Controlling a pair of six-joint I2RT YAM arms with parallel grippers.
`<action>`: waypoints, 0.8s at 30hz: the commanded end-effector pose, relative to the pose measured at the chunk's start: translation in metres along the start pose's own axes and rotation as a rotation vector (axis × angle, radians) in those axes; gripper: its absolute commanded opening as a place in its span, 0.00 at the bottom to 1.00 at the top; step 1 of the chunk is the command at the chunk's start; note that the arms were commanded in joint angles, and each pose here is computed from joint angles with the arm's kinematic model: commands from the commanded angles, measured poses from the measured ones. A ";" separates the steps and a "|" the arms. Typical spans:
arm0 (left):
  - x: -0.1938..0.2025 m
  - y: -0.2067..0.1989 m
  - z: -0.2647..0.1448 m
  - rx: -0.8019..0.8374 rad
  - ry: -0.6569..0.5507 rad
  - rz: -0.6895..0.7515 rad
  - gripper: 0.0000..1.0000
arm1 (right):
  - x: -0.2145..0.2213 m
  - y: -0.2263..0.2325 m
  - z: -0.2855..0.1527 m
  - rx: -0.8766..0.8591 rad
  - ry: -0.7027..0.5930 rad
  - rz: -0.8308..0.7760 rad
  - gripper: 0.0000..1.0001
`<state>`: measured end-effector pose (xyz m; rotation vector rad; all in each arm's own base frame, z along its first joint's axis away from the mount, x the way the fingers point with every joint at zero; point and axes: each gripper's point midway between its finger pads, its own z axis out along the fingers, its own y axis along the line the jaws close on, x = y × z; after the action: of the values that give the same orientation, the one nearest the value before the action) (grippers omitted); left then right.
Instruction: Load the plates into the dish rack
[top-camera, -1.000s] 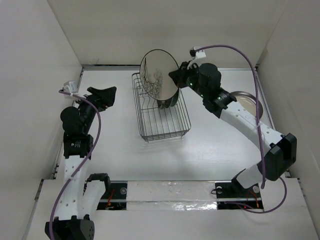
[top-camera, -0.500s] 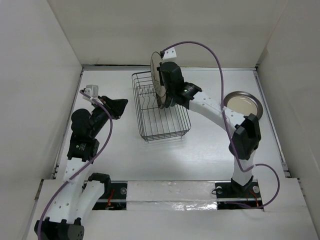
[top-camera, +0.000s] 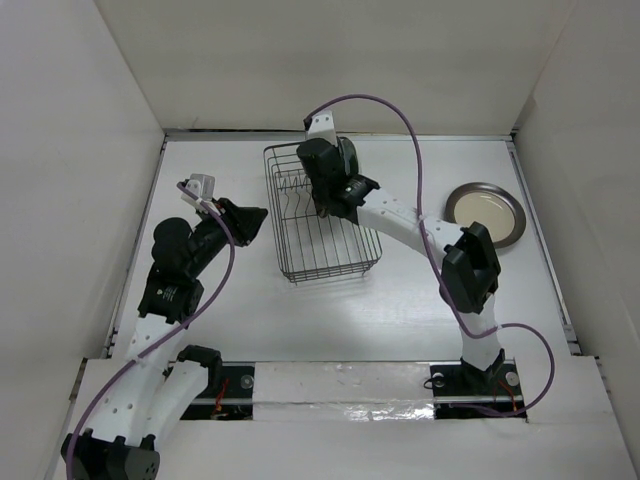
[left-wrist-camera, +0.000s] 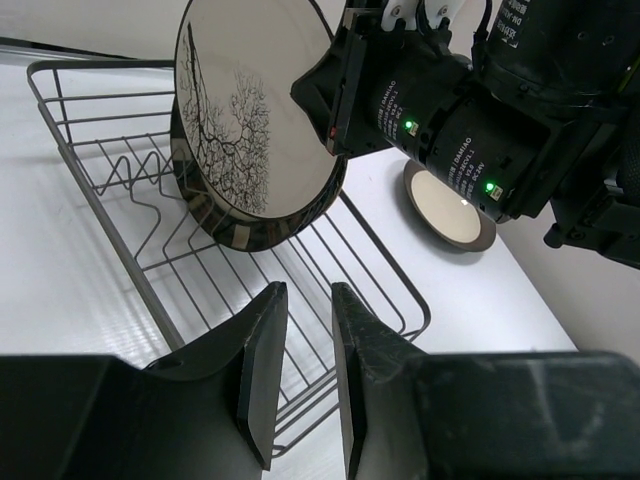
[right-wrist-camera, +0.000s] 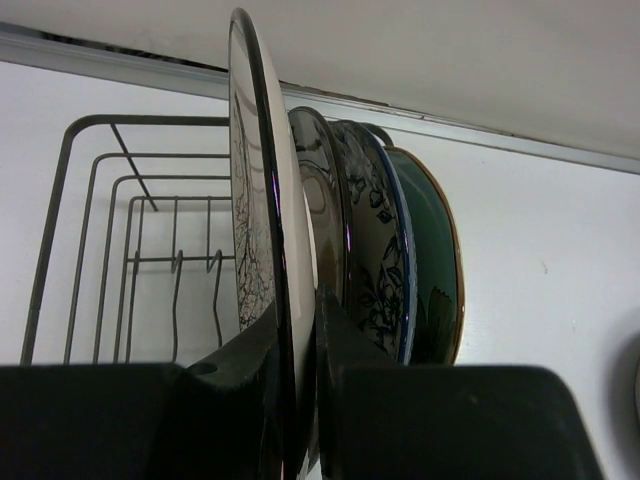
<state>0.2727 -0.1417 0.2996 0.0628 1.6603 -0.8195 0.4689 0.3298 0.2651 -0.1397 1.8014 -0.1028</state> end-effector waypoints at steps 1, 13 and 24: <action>-0.016 -0.008 -0.001 0.019 -0.046 0.042 0.22 | -0.038 0.003 -0.005 -0.001 -0.108 0.185 0.00; -0.016 -0.008 -0.002 0.023 -0.049 0.042 0.23 | 0.012 0.028 0.001 -0.084 -0.018 0.233 0.00; -0.014 -0.005 0.000 0.011 -0.040 0.039 0.24 | 0.014 0.033 -0.001 -0.112 0.001 0.259 0.21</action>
<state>0.2756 -0.1388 0.2962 0.0538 1.6693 -0.7951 0.4595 0.3435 0.1990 -0.0775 1.9151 0.0276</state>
